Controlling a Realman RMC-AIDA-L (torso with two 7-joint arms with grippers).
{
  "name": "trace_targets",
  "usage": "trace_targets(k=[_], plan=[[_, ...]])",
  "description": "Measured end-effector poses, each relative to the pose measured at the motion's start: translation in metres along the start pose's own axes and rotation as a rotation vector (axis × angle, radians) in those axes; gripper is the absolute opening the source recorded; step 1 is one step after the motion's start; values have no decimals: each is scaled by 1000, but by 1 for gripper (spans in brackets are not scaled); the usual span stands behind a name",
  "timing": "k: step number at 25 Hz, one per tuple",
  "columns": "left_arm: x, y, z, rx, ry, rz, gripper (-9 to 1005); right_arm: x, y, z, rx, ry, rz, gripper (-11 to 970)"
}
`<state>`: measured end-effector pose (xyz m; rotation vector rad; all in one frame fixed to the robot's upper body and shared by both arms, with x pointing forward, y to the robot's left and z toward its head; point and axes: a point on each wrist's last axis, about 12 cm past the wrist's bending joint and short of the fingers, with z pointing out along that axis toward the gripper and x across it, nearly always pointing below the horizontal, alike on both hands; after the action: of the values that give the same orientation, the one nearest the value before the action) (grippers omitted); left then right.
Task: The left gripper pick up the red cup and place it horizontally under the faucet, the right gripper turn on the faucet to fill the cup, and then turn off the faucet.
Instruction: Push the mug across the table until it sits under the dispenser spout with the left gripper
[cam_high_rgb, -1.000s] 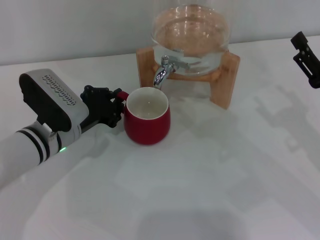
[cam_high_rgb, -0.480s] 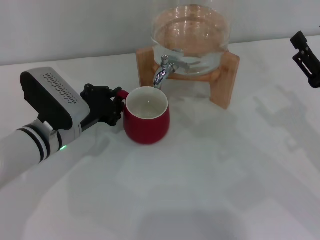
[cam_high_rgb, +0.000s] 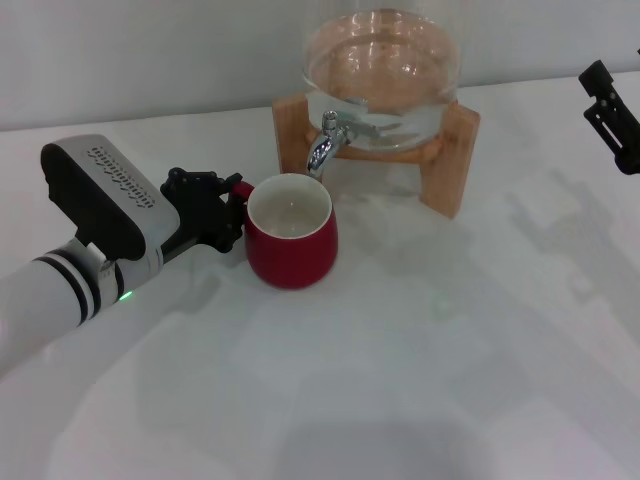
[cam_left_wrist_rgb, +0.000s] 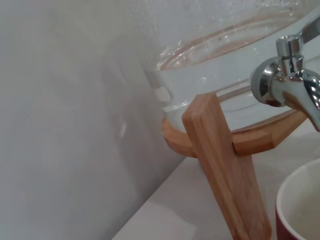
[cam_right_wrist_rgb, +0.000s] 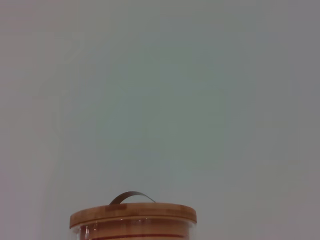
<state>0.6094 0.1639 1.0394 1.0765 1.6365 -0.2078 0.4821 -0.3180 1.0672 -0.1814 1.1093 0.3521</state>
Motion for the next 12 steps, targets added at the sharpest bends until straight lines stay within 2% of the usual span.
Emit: trace_targets(k=[12], plan=[[-3,-1,2,14,-3,16,149,-1,1,3,-4,-10,3,784]])
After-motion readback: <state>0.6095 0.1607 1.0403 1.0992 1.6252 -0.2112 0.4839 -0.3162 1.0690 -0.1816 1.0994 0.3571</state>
